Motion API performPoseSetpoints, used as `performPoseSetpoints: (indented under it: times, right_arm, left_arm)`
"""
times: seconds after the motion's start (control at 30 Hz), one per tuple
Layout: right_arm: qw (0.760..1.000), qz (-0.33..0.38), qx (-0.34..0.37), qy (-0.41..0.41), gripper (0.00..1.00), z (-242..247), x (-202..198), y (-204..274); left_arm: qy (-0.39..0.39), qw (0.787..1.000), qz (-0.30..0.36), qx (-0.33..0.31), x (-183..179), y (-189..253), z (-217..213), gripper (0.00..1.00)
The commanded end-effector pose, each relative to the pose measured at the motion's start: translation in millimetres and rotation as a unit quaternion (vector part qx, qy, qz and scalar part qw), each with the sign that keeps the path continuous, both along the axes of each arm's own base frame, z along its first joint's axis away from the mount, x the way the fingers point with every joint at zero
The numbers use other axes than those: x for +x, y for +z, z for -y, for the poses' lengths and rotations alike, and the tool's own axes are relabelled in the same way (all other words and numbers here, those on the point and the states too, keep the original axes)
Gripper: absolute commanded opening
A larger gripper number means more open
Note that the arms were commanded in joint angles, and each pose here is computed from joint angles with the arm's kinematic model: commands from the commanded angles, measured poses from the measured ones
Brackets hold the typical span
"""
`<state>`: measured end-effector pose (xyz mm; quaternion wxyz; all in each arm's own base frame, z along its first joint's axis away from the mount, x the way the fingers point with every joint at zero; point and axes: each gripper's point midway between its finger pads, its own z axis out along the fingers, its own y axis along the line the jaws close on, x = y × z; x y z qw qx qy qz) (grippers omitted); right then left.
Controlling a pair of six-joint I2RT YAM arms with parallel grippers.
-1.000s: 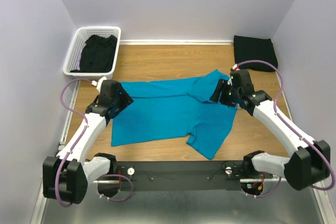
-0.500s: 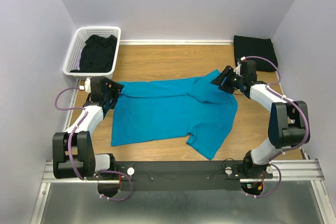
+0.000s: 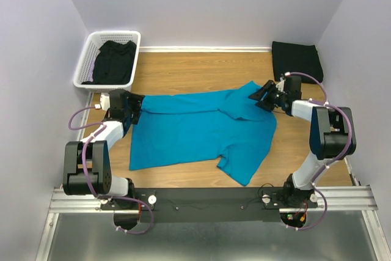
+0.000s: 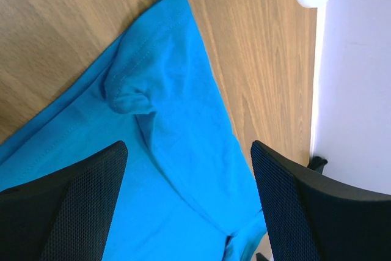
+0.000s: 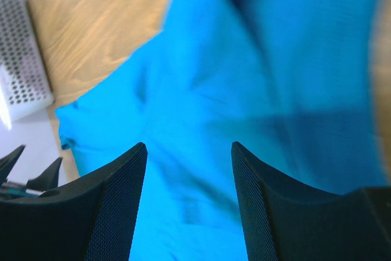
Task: Fold and stack the t-shirts
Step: Fold the tshirt
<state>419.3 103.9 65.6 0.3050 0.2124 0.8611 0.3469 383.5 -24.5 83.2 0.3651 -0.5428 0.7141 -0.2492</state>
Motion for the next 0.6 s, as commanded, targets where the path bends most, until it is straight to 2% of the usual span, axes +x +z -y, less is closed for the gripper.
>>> performPoseSetpoints:
  times: [0.0,0.4,0.57]
  right_arm:
    - [0.999,-0.033,0.008,-0.037,0.65,21.4,-11.7,-25.5]
    - [0.989,-0.098,-0.038,-0.103,0.65,62.1,-46.2,-61.0]
    - [0.987,-0.090,-0.071,-0.109,0.65,76.6,-49.7,-54.5]
  left_arm:
    - [0.033,0.999,0.014,0.013,2.2,1.0,-8.2,0.90]
    - [0.036,0.999,0.019,0.030,-1.1,1.7,-9.9,0.90]
    - [0.043,0.998,0.025,0.033,5.3,6.5,-12.0,0.89]
